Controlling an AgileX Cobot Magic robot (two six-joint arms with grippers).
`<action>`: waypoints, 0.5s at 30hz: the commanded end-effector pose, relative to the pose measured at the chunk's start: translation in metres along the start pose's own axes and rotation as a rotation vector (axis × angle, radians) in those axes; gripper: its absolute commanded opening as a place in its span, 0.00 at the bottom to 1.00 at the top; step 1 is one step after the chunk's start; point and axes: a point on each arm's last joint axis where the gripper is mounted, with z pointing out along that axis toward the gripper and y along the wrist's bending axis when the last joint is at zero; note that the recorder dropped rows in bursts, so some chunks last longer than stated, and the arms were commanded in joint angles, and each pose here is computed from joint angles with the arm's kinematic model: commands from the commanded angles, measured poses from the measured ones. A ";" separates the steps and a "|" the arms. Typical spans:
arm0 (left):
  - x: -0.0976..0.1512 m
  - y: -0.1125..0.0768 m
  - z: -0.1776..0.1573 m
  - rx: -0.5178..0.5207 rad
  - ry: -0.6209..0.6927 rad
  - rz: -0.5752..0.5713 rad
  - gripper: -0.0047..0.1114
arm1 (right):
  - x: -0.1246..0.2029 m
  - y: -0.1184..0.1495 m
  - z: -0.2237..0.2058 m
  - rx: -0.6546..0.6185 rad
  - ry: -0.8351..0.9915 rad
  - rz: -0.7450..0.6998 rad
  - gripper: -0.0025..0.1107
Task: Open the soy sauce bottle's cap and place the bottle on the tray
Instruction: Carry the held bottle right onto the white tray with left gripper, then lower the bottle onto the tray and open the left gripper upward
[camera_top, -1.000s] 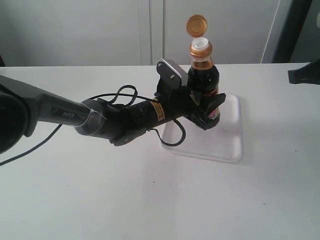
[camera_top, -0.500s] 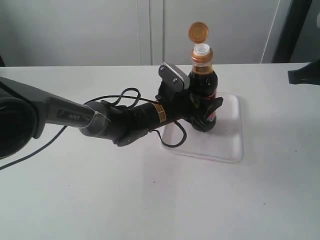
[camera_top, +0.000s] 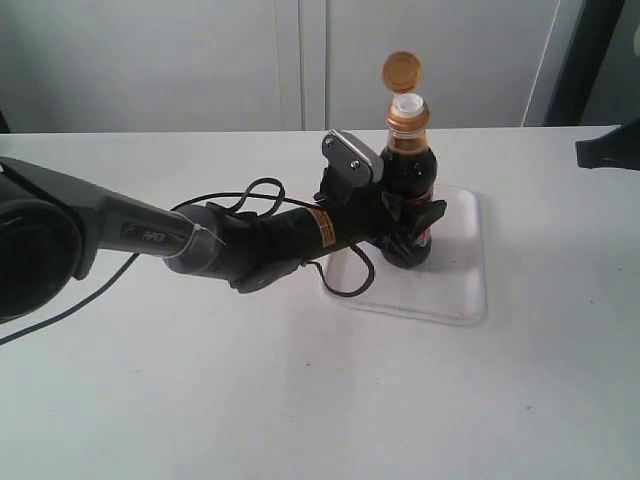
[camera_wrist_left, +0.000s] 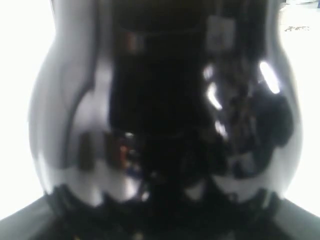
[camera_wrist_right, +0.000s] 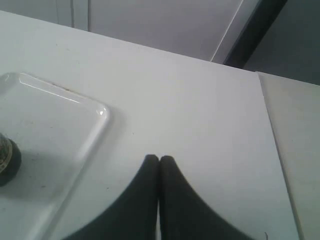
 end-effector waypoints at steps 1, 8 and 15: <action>-0.022 -0.001 0.000 0.013 -0.084 0.011 0.59 | -0.001 -0.001 -0.002 0.004 -0.010 0.011 0.02; -0.023 0.000 0.000 0.003 -0.091 0.002 0.84 | -0.001 -0.001 -0.002 0.002 -0.004 0.018 0.02; -0.024 0.000 0.000 0.006 -0.102 0.004 0.85 | 0.000 -0.001 -0.002 0.002 -0.002 0.020 0.02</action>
